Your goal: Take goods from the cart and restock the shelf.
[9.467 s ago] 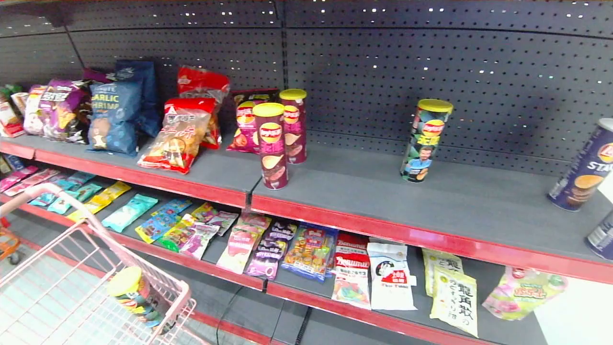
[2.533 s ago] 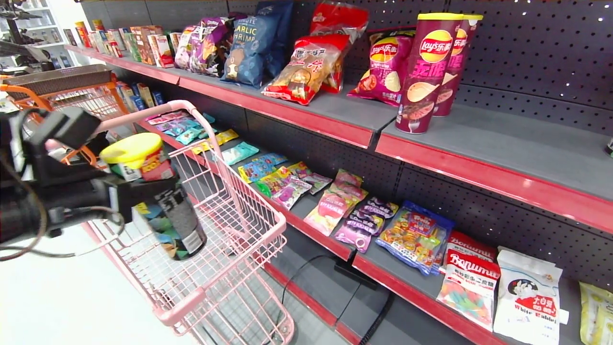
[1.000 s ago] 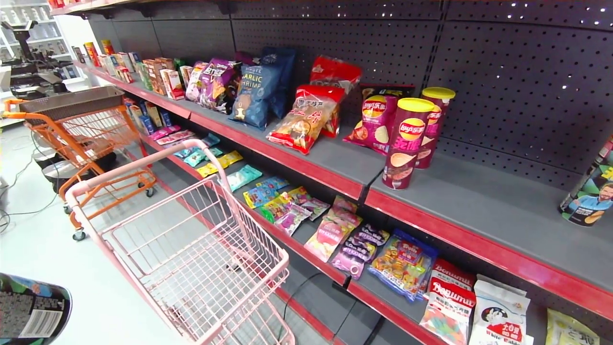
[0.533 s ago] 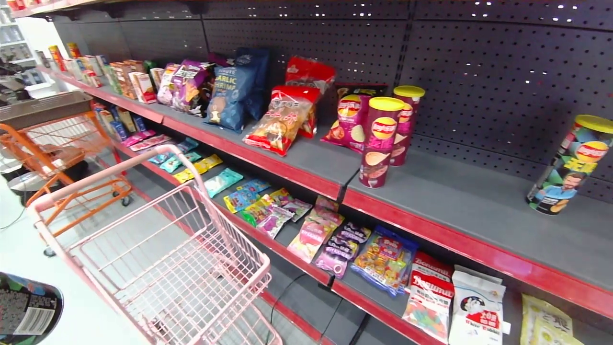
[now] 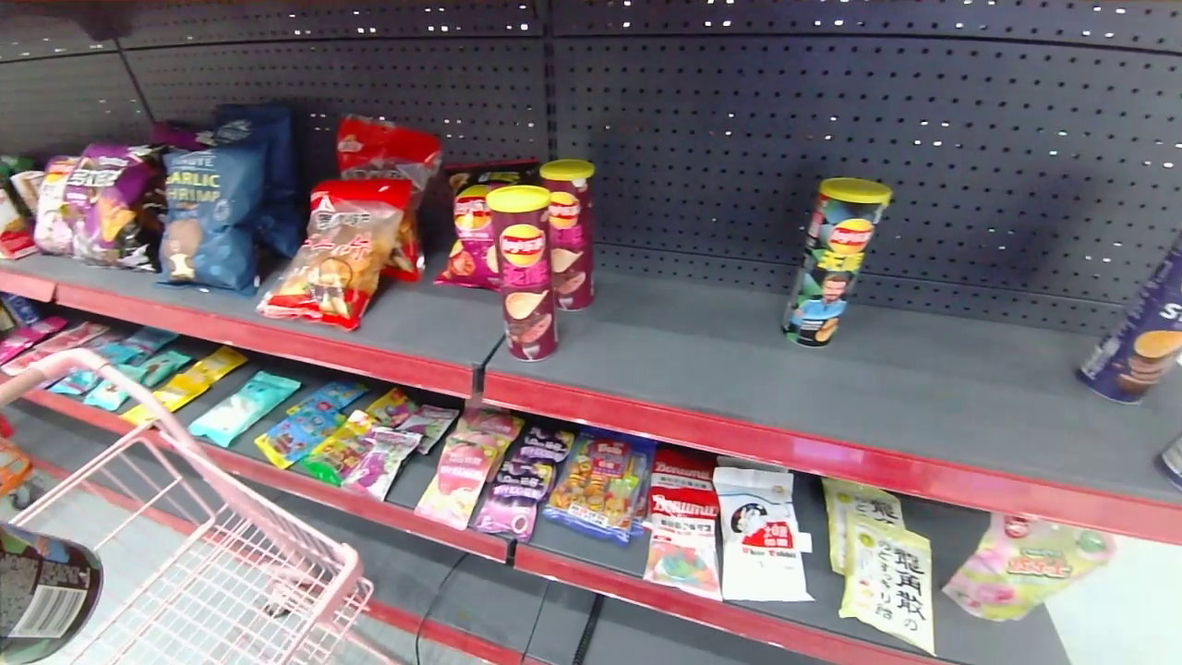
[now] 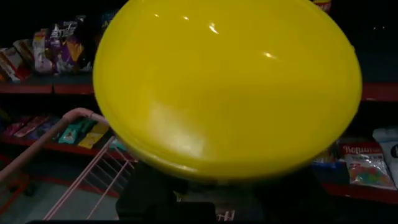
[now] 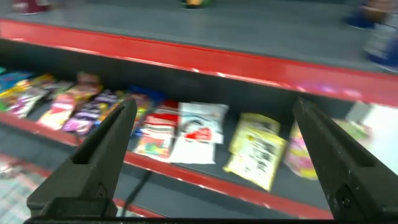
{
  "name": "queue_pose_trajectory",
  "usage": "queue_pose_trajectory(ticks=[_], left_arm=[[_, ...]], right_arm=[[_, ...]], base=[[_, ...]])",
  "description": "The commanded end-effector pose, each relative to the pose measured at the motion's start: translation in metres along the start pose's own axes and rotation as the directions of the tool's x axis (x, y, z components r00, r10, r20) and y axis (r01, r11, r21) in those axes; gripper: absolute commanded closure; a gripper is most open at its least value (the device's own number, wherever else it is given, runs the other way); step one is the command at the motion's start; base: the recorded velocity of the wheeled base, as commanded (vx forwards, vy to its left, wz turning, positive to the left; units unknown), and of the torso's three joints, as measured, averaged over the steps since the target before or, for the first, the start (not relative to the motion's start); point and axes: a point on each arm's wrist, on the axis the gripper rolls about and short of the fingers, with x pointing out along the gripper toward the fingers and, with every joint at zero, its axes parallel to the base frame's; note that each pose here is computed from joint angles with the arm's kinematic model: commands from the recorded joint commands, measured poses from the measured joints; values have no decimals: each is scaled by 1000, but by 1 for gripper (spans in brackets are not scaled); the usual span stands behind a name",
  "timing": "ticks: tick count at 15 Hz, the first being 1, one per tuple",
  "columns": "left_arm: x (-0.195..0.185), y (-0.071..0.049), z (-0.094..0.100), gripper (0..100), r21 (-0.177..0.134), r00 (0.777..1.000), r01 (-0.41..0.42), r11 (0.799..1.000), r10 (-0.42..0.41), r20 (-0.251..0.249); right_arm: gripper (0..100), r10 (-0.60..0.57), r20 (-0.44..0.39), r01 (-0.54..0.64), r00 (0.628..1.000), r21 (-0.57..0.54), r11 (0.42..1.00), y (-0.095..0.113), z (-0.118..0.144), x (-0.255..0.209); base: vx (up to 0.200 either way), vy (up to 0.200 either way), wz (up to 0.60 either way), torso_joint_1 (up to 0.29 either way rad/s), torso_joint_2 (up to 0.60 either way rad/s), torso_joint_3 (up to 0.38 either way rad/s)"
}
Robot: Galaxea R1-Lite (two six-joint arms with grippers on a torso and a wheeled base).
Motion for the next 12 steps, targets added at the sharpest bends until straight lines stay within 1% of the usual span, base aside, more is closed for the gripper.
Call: queue_pose_trajectory(ticks=[1,3,4,8,12], left_arm=[[2,0,0,100,10,1000,-8,1000,8,-11],[1,0,-1,100,33,1000,-11,999,11,-12],[1,0,-1,100,37,1000,-11,999,11,-10],[0,0,-1,100,40,1000,-10,999,11,-7],[-1,0,-1,100,43,1000,-8,999,8,-3]], right_arm=[[0,1,0,-1,1000,0,1000,0,0,0],[0,1,0,-1,1000,0,1000,0,0,0],[0,1,0,-1,1000,0,1000,0,0,0],[0,1,0,-1,1000,0,1000,0,0,0],[0,2,0,-2,1000,0,1000,0,0,0]], base=[[0,0,-600,7,2,-2],[0,0,-600,2,-2,2],[0,0,-600,-2,-2,2],[0,0,0,0,0,0],[200,0,0,-5,0,4]])
